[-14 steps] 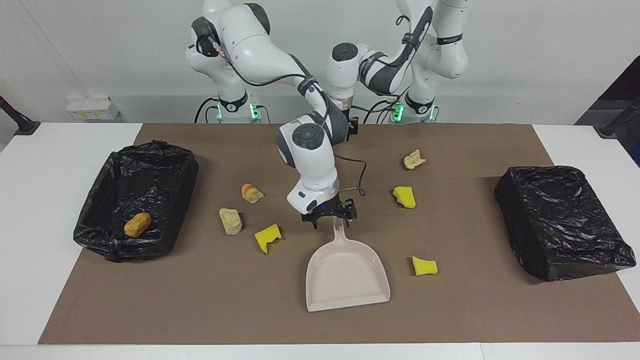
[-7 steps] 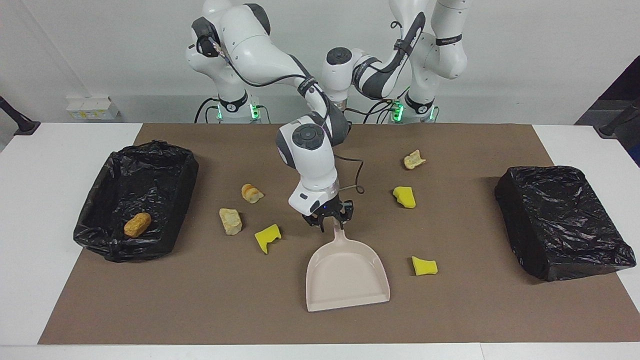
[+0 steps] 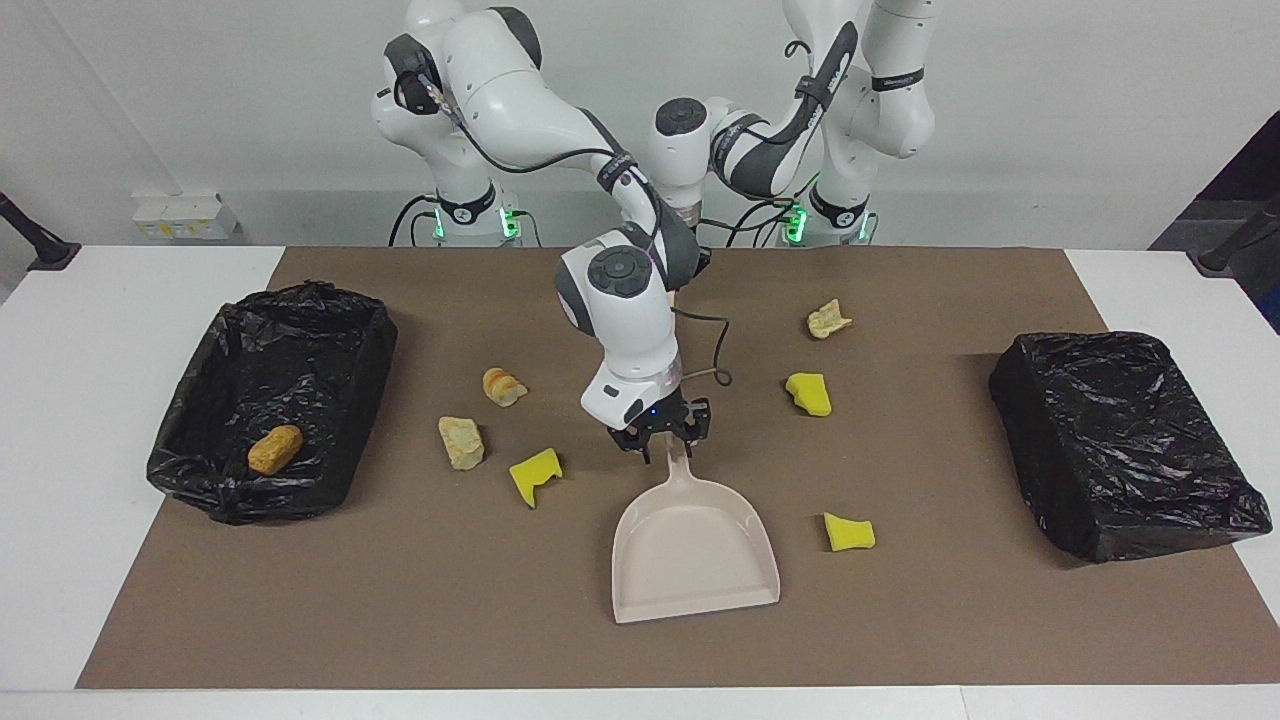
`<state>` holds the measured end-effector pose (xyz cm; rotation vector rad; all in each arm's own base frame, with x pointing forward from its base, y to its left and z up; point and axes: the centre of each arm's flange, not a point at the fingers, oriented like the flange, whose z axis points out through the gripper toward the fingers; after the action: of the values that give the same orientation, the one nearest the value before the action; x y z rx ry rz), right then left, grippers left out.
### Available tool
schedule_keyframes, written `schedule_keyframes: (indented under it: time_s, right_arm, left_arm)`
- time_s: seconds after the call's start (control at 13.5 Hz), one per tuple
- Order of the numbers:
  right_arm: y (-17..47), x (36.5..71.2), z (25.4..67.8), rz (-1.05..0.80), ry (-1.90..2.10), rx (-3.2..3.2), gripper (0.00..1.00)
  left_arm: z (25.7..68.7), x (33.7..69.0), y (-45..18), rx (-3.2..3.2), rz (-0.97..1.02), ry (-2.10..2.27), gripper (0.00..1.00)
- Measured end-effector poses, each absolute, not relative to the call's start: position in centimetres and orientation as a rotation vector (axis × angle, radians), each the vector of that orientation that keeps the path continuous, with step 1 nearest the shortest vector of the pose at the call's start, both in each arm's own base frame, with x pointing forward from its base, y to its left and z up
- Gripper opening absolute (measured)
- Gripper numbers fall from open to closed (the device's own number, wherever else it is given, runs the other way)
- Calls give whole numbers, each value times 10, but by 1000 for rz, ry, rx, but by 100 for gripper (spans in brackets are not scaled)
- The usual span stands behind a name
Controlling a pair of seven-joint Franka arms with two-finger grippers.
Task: Sweep and dump trash in bin
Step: 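Reach the right gripper to the dustpan handle while the left gripper reaches the brush, then lift the brush with the left gripper while the right gripper holds the dustpan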
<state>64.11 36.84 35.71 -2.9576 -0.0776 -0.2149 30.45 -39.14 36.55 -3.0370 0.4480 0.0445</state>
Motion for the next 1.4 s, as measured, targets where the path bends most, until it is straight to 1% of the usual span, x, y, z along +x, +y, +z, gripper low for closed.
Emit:
schedule_keyframes:
  time_s: [0.07, 0.22, 0.3, 0.37, 0.44, 0.52, 0.59, 0.66, 0.89, 1.03, 1.11, 1.26, 1.4]
  right_arm:
    - [370, 640, 355, -210, -82, -2959, 62]
    - [378, 634, 353, -202, -101, -2959, 62]
    - [382, 632, 353, -200, -111, -2958, 61]
    - [384, 630, 353, -198, -117, -2959, 58]
    - [384, 628, 351, -193, -121, -2961, 58]
    - [384, 627, 350, -189, -121, -2963, 51]
    - [383, 626, 350, -186, -122, -2964, 37]
    - [383, 626, 350, -185, -126, -2965, 31]
    - [376, 630, 350, -183, -285, -2938, 31]
    - [368, 634, 358, -197, -397, -2914, 31]
    - [362, 635, 367, -192, -455, -2912, 31]
    - [337, 632, 395, -116, -638, -2909, 31]
    - [299, 624, 439, -8, -837, -2882, 31]
  left_arm:
    - [379, 322, -377, -3008, 48, 502, 26]
    - [406, 371, -326, -2981, 41, 675, 26]
    - [415, 398, -295, -2968, 27, 773, 26]
    - [422, 424, -264, -2949, 18, 866, 26]
    - [426, 446, -238, -2928, 10, 947, 26]
    - [429, 465, -218, -2906, -6, 1021, 26]
    - [430, 483, -202, -2882, -31, 1090, 26]
    - [431, 503, -187, -2850, -65, 1166, 26]
    - [430, 564, -148, -2668, -109, 1453, 26]
    - [426, 602, -130, -2557, -154, 1576, 26]
    - [422, 620, -119, -2516, -187, 1606, 26]
    - [413, 648, -103, -2459, -216, 1631, 26]
    - [400, 670, -96, -2417, -217, 1646, 26]
